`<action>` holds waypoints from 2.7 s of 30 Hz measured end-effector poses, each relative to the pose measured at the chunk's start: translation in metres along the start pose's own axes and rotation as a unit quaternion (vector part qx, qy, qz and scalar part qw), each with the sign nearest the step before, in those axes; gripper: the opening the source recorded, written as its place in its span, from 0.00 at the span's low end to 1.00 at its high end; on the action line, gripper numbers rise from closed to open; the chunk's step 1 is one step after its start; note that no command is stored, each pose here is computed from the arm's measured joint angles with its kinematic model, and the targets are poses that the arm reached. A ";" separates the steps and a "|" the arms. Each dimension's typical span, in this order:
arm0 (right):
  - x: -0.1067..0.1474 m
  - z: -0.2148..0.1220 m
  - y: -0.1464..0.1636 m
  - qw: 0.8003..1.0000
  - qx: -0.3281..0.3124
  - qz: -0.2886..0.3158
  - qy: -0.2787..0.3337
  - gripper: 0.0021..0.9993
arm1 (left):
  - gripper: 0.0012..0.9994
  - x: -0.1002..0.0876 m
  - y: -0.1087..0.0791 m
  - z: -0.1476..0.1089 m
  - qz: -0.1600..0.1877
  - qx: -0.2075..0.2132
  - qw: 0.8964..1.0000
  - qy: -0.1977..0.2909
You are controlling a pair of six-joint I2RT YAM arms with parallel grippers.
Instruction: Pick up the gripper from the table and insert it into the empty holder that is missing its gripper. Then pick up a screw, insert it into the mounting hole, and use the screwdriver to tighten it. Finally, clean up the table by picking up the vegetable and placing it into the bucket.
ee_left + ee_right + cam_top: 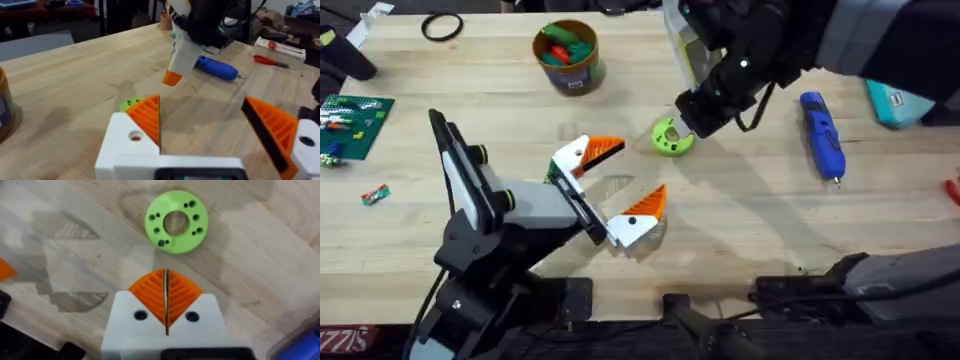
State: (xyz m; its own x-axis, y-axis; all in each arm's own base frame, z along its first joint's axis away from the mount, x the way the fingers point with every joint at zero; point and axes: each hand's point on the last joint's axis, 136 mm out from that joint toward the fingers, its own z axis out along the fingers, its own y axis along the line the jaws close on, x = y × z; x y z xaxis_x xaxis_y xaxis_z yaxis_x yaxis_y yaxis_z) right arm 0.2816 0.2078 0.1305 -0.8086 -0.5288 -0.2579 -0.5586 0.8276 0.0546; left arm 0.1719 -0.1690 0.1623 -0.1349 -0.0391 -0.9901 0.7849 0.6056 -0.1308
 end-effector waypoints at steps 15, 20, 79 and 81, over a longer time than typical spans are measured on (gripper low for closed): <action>0.005 0.028 -0.001 1.000 -0.001 -0.005 -0.012 0.63 | 0.99 0.000 0.000 0.000 0.000 0.000 1.000 0.000; 0.008 0.040 -0.001 1.000 -0.001 -0.007 0.001 0.76 | 0.99 0.000 0.000 0.000 0.000 0.000 1.000 0.000; 0.002 0.076 0.006 1.000 -0.003 -0.017 0.015 0.00 | 0.99 0.000 0.000 0.000 0.000 0.000 1.000 0.000; 0.002 0.077 0.006 1.000 -0.003 -0.017 0.016 0.00 | 0.99 0.000 0.000 0.000 0.000 0.000 1.000 0.000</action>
State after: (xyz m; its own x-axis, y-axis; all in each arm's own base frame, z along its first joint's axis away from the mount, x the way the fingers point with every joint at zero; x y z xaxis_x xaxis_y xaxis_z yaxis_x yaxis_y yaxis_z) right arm 0.2905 0.2261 0.0560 -0.7944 -0.5626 -0.2290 -0.5872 0.8078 0.0522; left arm 0.1719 -0.1690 0.1623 -0.1349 -0.0391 -0.9901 0.7849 0.6056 -0.1308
